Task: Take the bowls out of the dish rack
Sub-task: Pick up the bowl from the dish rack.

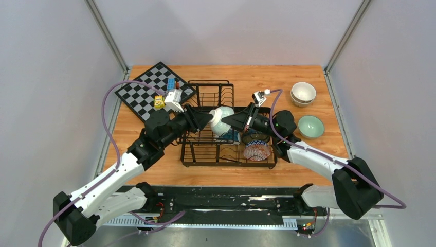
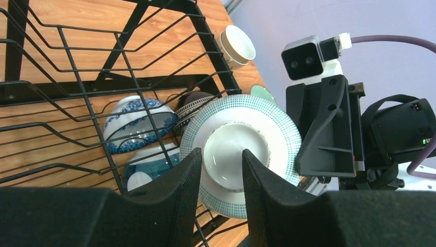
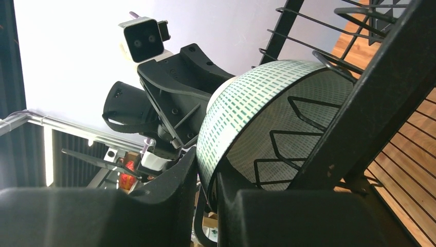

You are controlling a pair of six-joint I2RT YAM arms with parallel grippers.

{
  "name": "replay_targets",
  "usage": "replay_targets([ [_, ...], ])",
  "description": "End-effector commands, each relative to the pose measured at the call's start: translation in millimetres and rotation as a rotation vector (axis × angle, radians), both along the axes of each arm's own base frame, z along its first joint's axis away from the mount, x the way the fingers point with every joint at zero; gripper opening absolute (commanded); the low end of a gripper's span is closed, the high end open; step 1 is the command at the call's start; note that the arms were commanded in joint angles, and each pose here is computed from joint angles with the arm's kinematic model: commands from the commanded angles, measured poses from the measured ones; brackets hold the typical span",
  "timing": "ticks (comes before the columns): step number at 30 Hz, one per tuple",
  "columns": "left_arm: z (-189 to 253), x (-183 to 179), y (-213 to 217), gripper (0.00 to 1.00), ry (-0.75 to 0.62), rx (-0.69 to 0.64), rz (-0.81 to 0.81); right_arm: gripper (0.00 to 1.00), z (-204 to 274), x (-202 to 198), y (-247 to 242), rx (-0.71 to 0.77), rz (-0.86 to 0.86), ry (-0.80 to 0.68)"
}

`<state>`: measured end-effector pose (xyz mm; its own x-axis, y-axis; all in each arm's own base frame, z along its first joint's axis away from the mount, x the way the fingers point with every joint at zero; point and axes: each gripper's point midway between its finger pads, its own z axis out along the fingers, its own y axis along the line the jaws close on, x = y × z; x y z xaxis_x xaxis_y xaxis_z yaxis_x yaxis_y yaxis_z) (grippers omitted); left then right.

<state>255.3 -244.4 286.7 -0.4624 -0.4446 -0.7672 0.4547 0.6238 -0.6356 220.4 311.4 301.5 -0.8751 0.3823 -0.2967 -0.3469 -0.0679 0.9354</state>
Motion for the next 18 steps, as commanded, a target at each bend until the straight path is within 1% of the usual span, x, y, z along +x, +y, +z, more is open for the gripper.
replay_targets([
  [1,-9.9,-3.6,3.3,0.37,0.012,0.021,-0.002,0.04,19.5,-9.2,8.4,0.041,0.048,-0.064],
  [4,-6.8,-4.0,6.2,0.37,0.003,0.024,0.008,0.00,23.4,-7.7,11.1,0.052,0.053,-0.077],
  [9,3.7,-5.3,11.1,0.40,-0.019,0.029,0.020,0.00,33.2,-6.9,19.3,0.083,0.083,-0.109],
  [12,8.2,-8.7,14.4,0.47,-0.025,0.046,0.018,0.00,37.8,-5.0,26.4,0.103,0.105,-0.118],
  [15,16.2,-7.2,23.4,0.56,-0.041,0.059,0.058,0.00,46.5,-4.0,34.4,0.127,0.131,-0.134],
  [18,25.0,-10.1,26.7,0.61,-0.057,0.051,0.063,0.00,52.9,-3.7,41.8,0.140,0.154,-0.151],
])
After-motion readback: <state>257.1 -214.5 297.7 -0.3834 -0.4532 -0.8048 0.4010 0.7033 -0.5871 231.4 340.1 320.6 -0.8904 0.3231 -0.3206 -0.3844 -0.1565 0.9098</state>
